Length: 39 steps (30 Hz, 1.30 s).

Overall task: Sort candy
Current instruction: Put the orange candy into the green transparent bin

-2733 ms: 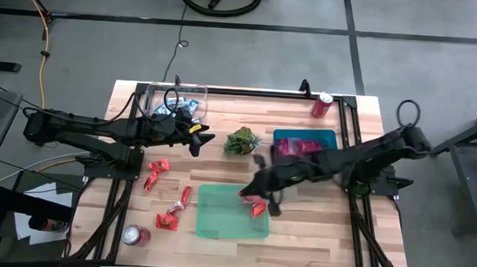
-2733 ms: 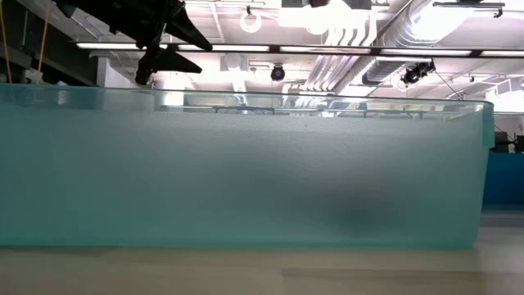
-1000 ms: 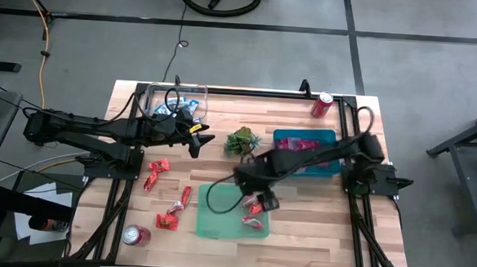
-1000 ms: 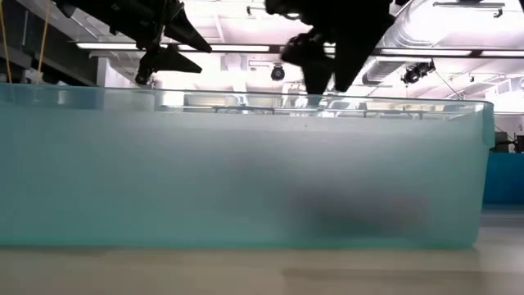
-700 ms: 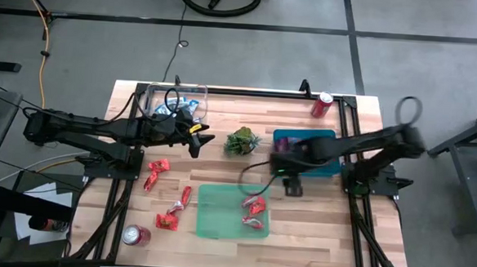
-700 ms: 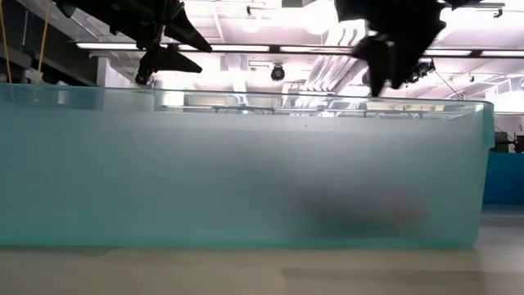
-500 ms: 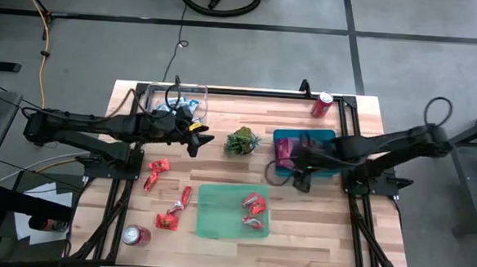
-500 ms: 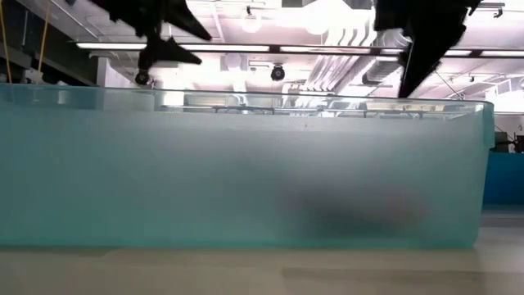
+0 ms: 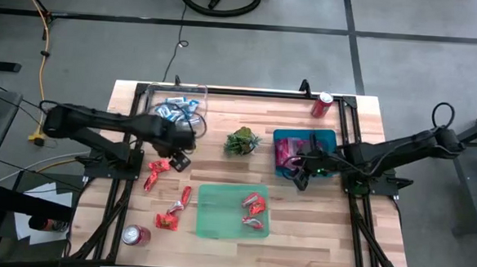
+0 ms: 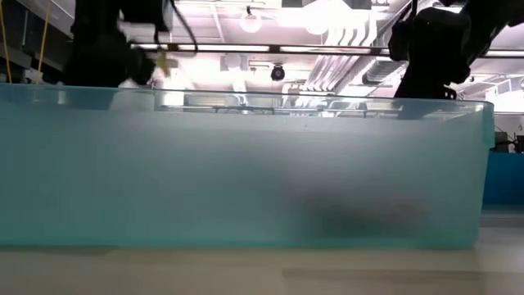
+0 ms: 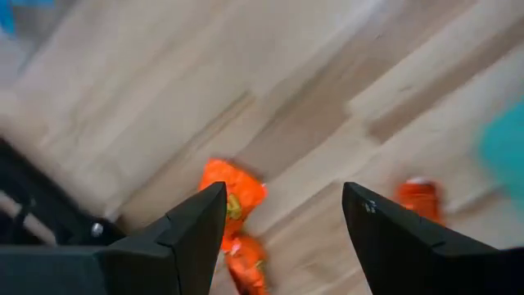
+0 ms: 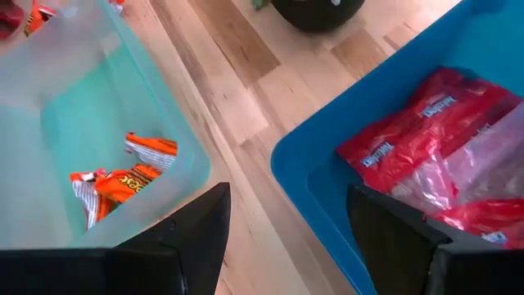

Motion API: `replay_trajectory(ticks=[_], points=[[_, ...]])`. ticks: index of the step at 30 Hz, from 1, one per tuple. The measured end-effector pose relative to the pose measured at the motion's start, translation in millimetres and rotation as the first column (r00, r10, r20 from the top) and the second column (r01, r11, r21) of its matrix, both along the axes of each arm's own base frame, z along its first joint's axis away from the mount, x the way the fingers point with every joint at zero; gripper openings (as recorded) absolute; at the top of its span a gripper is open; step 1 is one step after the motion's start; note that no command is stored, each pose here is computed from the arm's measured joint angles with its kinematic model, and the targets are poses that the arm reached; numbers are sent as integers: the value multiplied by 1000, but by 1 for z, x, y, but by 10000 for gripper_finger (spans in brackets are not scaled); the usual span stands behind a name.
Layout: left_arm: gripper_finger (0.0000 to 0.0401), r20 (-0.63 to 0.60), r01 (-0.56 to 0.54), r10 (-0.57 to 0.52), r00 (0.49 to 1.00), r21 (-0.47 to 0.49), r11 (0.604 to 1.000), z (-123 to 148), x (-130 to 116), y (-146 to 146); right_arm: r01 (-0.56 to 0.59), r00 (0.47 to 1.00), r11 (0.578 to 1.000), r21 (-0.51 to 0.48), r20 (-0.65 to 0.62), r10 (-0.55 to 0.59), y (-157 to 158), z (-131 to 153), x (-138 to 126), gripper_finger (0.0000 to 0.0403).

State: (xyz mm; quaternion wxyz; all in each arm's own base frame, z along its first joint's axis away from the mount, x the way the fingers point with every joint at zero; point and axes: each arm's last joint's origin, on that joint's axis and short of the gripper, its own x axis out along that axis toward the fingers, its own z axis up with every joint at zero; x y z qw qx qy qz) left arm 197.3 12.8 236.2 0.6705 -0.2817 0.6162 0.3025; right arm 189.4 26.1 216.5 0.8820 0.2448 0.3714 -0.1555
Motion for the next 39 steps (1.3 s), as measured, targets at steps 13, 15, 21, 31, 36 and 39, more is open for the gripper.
replay_trajectory(ticks=[13,15,21,31,36,39], points=[[229,-293,43,-58,954,-59,997,-78,5,-14,44,999,998,-49,9,-44,-2,-4,1,238],[229,-297,42,-60,953,-67,997,-84,5,-17,51,999,997,-56,10,-50,-2,-4,1,238],[229,-323,20,-31,946,-39,999,-91,2,-22,53,999,997,-59,11,-53,-2,-4,1,238],[114,-318,41,-47,947,-27,999,-91,2,-22,66,998,997,-47,13,-66,-2,-4,1,238],[11,-270,89,-96,958,-38,995,-82,5,-22,67,998,997,-47,13,-66,-2,-4,1,238],[6,-194,112,-115,974,-24,993,-65,8,-21,67,998,997,-47,12,-66,-2,-4,1,238]])
